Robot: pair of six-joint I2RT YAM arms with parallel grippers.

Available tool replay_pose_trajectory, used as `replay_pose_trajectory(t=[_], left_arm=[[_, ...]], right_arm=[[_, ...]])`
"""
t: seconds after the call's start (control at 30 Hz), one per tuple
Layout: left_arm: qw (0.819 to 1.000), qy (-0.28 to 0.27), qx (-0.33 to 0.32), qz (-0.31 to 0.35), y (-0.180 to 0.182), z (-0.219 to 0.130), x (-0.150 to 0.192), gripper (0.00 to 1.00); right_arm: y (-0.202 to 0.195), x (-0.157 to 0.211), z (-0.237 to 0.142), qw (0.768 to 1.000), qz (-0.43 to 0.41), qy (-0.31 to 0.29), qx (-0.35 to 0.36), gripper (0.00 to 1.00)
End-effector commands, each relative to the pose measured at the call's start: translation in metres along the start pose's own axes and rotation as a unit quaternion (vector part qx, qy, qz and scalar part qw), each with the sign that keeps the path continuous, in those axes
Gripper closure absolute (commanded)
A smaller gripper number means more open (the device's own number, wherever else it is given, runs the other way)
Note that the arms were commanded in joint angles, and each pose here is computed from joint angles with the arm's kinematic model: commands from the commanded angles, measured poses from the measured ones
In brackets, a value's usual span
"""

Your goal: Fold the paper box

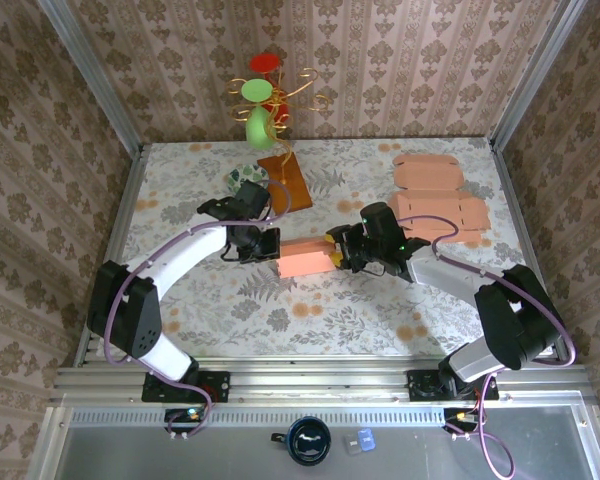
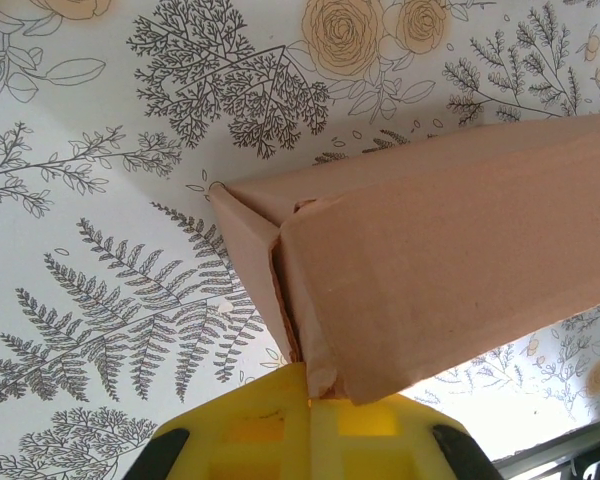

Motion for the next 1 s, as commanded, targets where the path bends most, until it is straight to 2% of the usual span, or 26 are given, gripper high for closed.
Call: replay_pose_trajectory(t=[0.0, 0.17, 0.3, 0.43, 0.5, 0.63, 0.97], left_arm=[[1.000, 0.001, -0.002, -0.015, -0.002, -0.008, 0.002, 0.92], [0.997, -0.007, 0.046, -0.061, -0.013, -0.032, 0.004, 0.69], [0.988, -0.028, 0.085, -0.130, -0.015, -0.051, 0.006, 0.64], [0.973, -0.056, 0.099, -0.202, -0.008, -0.051, 0.004, 0.59], [0.963, -0.059, 0.104, -0.240, -0.003, -0.046, 0.000, 0.58], [0.953, -0.054, 0.121, -0.272, 0.001, -0.032, -0.005, 0.57], [0.952, -0.035, 0.121, -0.281, 0.010, -0.006, -0.005, 0.61]], right_arm=[[-0.015, -0.003, 0.003, 1.000, 0.002, 0.000, 0.028, 0.56], [-0.025, -0.004, 0.006, 0.999, 0.006, 0.000, 0.043, 0.58], [-0.028, -0.005, 0.006, 0.999, 0.007, -0.001, 0.052, 0.59], [-0.032, -0.005, 0.004, 0.998, 0.006, -0.002, 0.065, 0.61], [-0.035, -0.005, 0.004, 0.997, 0.006, -0.002, 0.071, 0.61], [-0.039, -0.005, 0.005, 0.997, 0.009, 0.000, 0.081, 0.63], [-0.046, -0.004, 0.006, 0.995, 0.015, 0.005, 0.102, 0.68]])
Point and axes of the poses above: each hand's point on the last joint's axis, 136 mm out from that joint toward the fingers, its own z axis out along the fingers, its own y axis along the line the jaws close on, x = y × z, the point moved 5 cm from there along -z, back along the fingers, and after that the axes turned 5 degrees about -z, right-handed, at the moved point
